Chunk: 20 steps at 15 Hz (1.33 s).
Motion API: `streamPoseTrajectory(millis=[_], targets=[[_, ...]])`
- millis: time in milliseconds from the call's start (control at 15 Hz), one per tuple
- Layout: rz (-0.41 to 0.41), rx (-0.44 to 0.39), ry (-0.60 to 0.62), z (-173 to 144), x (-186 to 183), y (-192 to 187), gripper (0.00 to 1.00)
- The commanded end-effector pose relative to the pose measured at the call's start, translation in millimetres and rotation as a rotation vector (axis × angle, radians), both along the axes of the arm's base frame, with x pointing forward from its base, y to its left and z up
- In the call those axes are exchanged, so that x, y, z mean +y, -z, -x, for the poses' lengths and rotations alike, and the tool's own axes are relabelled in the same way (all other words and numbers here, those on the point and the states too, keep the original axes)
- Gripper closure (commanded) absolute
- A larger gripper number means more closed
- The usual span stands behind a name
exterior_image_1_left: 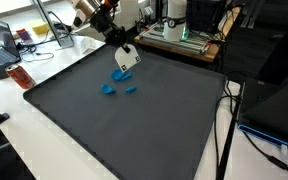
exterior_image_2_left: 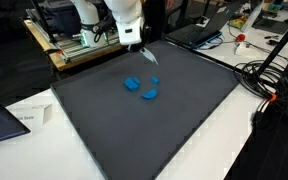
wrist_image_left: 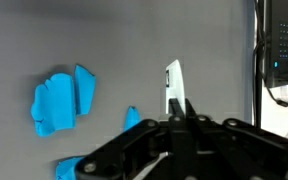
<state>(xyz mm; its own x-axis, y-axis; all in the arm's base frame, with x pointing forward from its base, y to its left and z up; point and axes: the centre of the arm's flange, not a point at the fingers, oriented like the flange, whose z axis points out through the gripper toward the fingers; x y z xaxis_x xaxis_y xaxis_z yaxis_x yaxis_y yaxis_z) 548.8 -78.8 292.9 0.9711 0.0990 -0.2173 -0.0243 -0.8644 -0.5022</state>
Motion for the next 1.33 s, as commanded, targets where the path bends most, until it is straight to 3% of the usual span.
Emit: streamPoseTrajectory(millis=[0,400,800,1067,1267], targets=[[-0.045,-0.013,-0.075,-11.3,-0.4,-5.2,0.99],[-0.121,-0.022,-0.177,-19.7,10.2,-3.0,0.99],[-0.147,-0.015,-0.241,-30.0,18.0,1.4,0.99],[-0.154,-0.014,-0.231,-40.0,21.5,-4.7,0.99],[-0.151,-0.062,-0.220,-47.0,22.9,-13.8,0.99]])
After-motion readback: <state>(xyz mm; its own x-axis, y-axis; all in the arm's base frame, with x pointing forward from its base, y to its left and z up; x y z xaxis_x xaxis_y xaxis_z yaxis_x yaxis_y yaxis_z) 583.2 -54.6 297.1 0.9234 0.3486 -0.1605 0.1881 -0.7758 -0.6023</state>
